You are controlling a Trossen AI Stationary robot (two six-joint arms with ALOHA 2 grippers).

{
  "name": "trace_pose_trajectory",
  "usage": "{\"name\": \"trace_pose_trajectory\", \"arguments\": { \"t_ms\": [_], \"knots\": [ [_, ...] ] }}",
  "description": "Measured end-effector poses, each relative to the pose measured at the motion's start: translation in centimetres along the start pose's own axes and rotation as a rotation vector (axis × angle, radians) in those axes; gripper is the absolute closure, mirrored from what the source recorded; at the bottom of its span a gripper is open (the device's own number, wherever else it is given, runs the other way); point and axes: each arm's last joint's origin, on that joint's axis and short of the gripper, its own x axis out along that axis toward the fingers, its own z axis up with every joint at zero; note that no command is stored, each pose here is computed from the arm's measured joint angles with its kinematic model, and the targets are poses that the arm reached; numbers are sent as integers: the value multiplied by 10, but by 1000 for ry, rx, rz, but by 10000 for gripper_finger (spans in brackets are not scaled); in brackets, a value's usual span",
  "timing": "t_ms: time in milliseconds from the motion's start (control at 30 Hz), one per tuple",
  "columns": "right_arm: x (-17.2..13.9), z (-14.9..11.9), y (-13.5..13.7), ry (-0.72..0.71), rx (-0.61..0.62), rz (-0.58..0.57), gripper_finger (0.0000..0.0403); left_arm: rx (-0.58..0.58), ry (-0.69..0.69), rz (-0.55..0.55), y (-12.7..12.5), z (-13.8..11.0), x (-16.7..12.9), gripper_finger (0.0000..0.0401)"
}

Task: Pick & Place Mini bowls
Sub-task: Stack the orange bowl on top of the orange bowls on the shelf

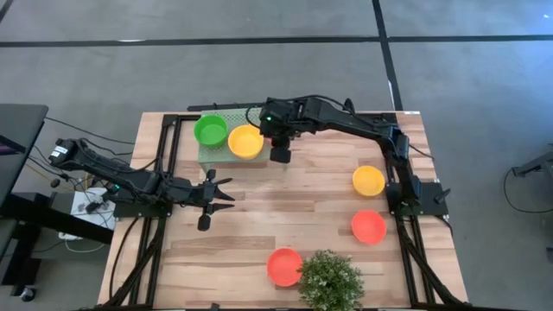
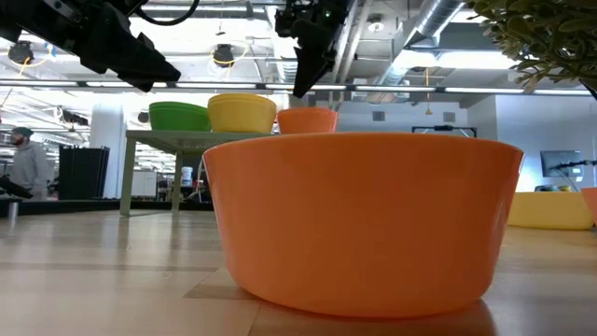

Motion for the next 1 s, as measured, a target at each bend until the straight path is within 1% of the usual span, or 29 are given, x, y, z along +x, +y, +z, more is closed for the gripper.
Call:
{"name": "trace_pose_trajectory", "arguments": {
  "t_ms": [100,233,433,567,733,867,1000],
  "knots": [
    [-3,0,6,1,-12,5,274,0,0,0,0,0,0,322],
    [-10,2,22,-7,-47,25,263,0,0,0,0,0,0,322],
    [-21,2,64,19,-55,85,257,0,0,0,0,0,0,322],
    [-29,0,95,43,-72,181,259,0,-1,0,0,0,0,322],
    [-35,-1,127,51,-42,241,266,-1,0,0,0,0,0,322],
    [-31,-1,150,74,-28,311,269,0,-1,0,0,0,0,322],
    [-10,-3,174,137,-51,348,270,-6,0,-1,0,0,0,322]
  ]
}}
